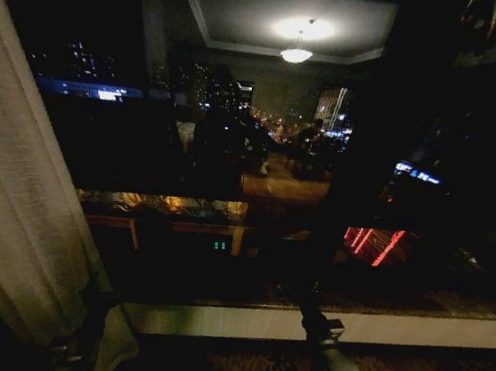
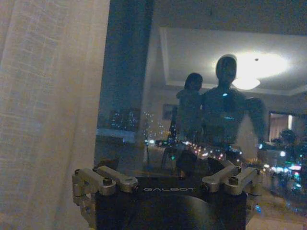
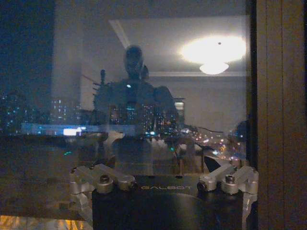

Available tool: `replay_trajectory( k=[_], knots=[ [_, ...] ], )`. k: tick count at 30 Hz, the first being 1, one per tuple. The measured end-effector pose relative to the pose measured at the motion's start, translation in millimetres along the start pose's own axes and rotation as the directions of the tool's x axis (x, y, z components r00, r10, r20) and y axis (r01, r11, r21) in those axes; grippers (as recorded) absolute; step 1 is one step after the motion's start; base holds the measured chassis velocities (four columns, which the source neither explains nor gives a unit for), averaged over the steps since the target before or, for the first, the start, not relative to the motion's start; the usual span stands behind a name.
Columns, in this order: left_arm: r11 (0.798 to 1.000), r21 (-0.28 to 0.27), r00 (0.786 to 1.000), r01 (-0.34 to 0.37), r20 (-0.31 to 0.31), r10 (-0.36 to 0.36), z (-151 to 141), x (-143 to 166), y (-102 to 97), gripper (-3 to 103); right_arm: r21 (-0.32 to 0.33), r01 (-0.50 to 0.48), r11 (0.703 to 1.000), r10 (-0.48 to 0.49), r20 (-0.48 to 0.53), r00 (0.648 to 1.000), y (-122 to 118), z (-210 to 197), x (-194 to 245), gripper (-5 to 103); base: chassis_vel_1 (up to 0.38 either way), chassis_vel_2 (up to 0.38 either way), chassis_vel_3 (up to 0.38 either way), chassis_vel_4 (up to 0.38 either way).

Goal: Open the curtains by pulling them apart, changing their state from closed to fully open.

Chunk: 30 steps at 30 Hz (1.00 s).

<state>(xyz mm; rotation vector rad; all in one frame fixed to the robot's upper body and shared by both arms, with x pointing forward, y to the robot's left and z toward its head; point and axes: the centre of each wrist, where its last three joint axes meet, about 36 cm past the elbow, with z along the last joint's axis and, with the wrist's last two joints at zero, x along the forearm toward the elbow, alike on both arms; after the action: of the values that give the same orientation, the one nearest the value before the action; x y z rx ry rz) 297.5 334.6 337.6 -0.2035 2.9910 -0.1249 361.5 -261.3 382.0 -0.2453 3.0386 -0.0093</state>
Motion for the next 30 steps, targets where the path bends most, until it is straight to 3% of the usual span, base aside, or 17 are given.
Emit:
replay_trajectory(
  k=[30],
  knots=[
    [1.0,-0.009,1.0,0.003,0.001,-0.003,1.1,0.7,1.5,100,0.0,0.0,1.0,0.0,0.0,1.0,0.0,0.0,0.0,100,-0.001,-0.009,0.003,0.013]
  ],
)
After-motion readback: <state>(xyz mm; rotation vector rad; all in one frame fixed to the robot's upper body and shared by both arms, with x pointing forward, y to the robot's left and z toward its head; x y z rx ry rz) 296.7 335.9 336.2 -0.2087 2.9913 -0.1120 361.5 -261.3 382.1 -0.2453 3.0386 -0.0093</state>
